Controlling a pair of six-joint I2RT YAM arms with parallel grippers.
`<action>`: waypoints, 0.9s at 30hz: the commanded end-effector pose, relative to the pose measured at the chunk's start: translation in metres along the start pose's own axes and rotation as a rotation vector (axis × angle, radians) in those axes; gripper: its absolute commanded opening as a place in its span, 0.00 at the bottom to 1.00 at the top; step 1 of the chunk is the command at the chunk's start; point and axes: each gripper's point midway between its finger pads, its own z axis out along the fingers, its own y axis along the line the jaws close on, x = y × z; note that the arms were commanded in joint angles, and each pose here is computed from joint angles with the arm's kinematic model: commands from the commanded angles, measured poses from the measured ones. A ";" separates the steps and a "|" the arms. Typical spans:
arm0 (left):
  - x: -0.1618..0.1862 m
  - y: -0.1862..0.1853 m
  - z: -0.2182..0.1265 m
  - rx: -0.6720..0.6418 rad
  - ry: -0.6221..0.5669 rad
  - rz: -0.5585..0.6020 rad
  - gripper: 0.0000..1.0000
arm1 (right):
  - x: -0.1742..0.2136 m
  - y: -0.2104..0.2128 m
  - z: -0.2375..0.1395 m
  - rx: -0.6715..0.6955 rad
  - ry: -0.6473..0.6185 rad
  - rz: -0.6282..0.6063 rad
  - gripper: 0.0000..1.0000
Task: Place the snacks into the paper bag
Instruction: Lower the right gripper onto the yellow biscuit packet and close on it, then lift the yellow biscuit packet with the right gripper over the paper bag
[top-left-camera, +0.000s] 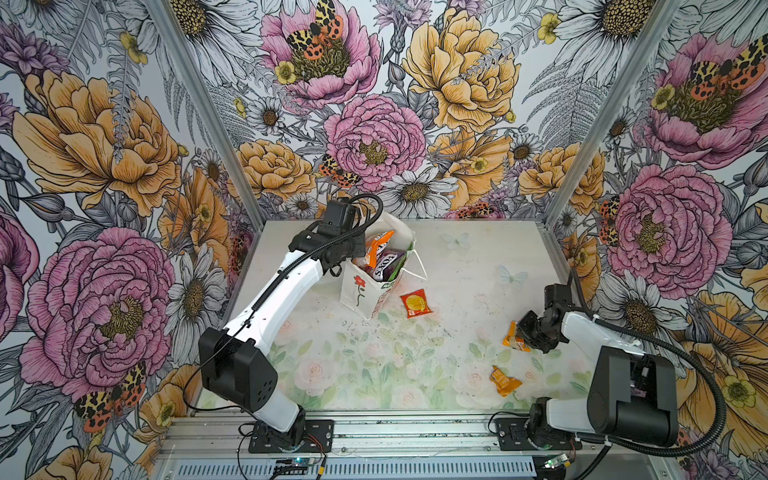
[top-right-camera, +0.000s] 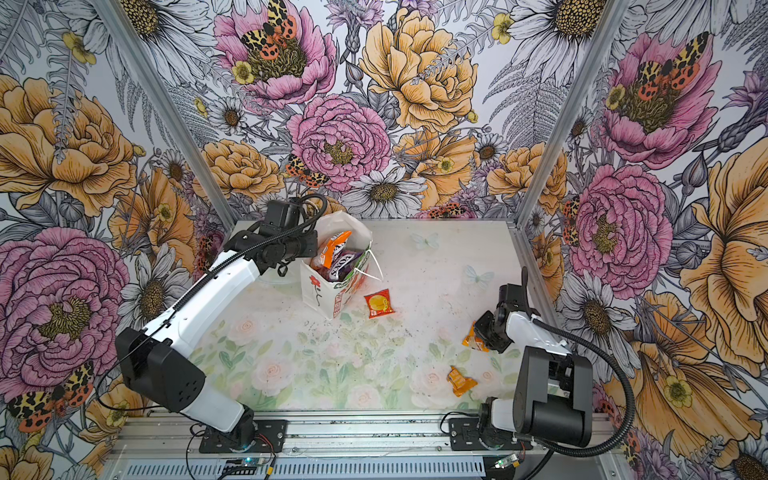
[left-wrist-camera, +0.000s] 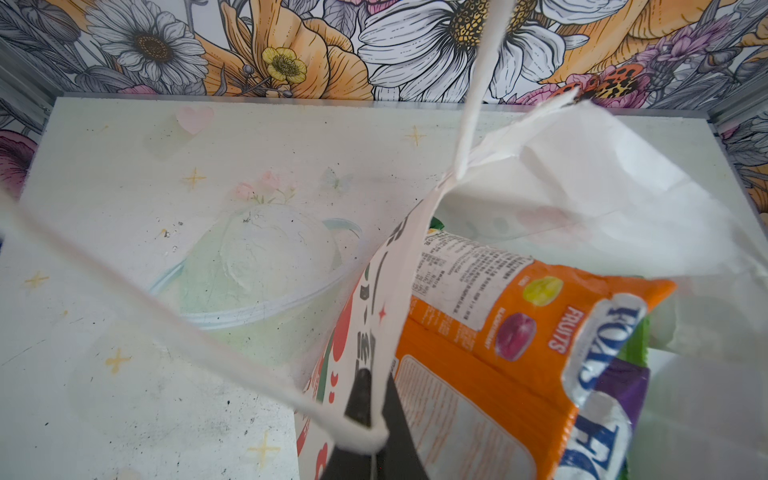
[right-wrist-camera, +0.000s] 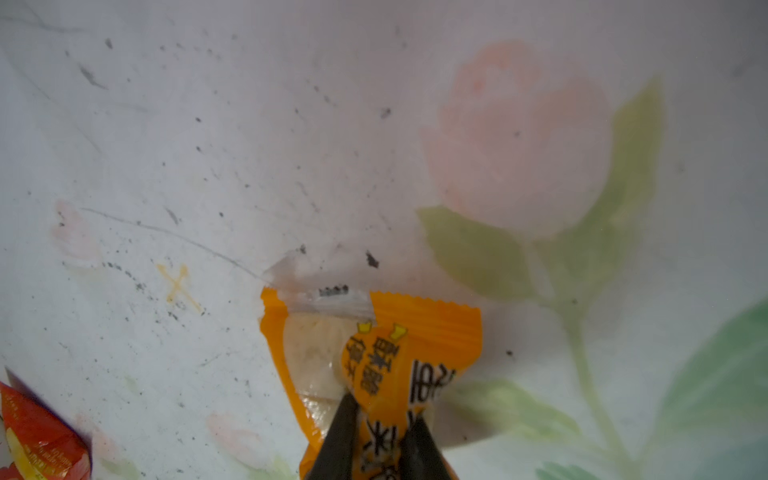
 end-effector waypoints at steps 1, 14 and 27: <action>-0.018 -0.006 -0.002 0.006 -0.069 0.017 0.00 | 0.014 -0.008 0.013 0.032 0.041 0.004 0.13; -0.017 -0.006 -0.001 0.006 -0.066 0.015 0.00 | -0.004 0.042 -0.049 -0.196 -0.127 -0.016 0.00; -0.020 -0.008 -0.007 0.020 -0.078 0.011 0.00 | -0.014 0.183 -0.173 -0.480 -0.302 -0.205 0.00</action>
